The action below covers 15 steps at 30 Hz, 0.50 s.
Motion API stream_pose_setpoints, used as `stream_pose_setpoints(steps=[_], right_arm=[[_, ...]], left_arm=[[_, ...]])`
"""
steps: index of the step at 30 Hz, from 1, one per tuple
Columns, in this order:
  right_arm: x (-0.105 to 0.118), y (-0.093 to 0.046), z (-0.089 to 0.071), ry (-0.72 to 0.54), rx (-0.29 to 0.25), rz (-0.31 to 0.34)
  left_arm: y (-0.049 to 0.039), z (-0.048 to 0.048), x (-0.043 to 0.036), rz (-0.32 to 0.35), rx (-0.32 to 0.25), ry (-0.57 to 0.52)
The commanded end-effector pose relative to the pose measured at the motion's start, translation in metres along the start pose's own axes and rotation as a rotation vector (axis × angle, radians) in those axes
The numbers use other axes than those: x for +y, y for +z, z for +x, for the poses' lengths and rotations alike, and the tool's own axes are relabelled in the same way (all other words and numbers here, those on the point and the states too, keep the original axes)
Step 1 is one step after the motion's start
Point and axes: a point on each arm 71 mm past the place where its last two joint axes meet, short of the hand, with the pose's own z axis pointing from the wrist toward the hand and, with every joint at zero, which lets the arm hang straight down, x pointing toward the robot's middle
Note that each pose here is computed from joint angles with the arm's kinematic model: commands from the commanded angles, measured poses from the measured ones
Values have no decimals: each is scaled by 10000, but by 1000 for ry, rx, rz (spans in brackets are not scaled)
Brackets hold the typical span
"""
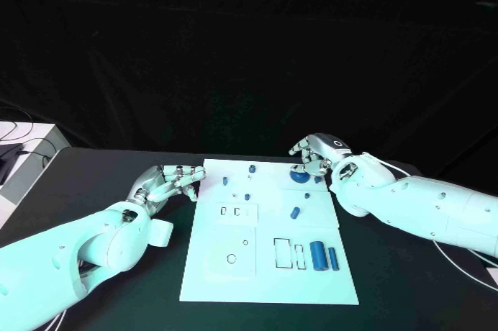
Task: Assemble the parts on the task board
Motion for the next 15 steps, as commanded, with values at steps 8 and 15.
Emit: stream_pose_setpoints(steps=[8,15], right_arm=[[-261,-49,15,47,141,93],[-342,-51,28,41,180,121]], left_arm=[[-43,30,20,6,27,-14],[-56,26,17,7,28,-14]])
